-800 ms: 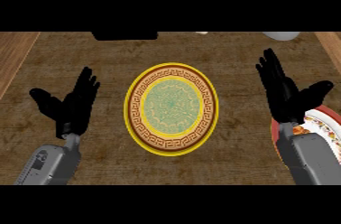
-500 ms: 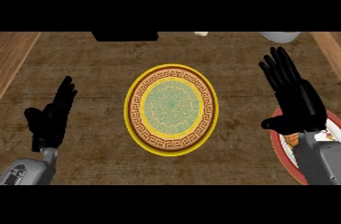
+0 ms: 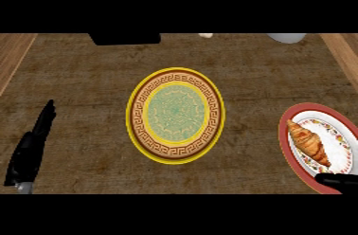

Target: Pick the croissant from the plate and place it in the plate

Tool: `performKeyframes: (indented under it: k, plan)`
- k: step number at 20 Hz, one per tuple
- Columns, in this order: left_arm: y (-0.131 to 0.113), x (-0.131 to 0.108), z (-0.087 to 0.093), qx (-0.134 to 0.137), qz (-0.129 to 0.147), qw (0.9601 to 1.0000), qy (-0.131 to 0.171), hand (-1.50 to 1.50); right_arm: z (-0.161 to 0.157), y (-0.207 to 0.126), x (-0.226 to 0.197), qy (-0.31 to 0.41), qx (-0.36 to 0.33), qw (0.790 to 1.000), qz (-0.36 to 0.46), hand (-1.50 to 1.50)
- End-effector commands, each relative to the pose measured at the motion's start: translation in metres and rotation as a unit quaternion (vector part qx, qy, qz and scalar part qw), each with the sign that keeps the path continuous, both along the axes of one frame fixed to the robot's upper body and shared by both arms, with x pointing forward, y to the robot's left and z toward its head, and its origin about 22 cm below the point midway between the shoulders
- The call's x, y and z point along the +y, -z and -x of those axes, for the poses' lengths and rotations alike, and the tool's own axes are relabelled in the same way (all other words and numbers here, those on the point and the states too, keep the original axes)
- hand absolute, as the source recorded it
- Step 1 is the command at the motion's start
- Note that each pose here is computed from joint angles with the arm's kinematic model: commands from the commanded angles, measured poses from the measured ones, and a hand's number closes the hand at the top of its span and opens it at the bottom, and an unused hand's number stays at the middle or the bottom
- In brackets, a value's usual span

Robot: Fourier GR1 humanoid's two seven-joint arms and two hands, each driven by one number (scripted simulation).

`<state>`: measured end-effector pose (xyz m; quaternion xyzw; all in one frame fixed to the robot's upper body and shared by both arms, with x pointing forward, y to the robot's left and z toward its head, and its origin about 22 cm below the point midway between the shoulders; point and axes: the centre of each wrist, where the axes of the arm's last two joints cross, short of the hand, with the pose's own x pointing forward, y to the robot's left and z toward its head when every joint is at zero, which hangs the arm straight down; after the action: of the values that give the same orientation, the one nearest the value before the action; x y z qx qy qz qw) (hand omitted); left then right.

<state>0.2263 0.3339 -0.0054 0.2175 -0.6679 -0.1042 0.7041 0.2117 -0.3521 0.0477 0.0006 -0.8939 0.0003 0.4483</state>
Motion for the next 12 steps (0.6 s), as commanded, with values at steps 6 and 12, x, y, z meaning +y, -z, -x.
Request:
performKeyframes:
  k: [6,12]
  plan:
    - [-0.006,0.001,0.006,-0.007,-0.012,0.9997,0.022,0.00,0.062,0.004,-0.057,-0.035,0.019,0.990,0.134,-1.50]
    - [0.007,-0.002,0.011,-0.003,-0.006,0.9996,0.027,0.00,0.070,-0.038,-0.093,0.009,0.092,0.941,0.324,-1.50]
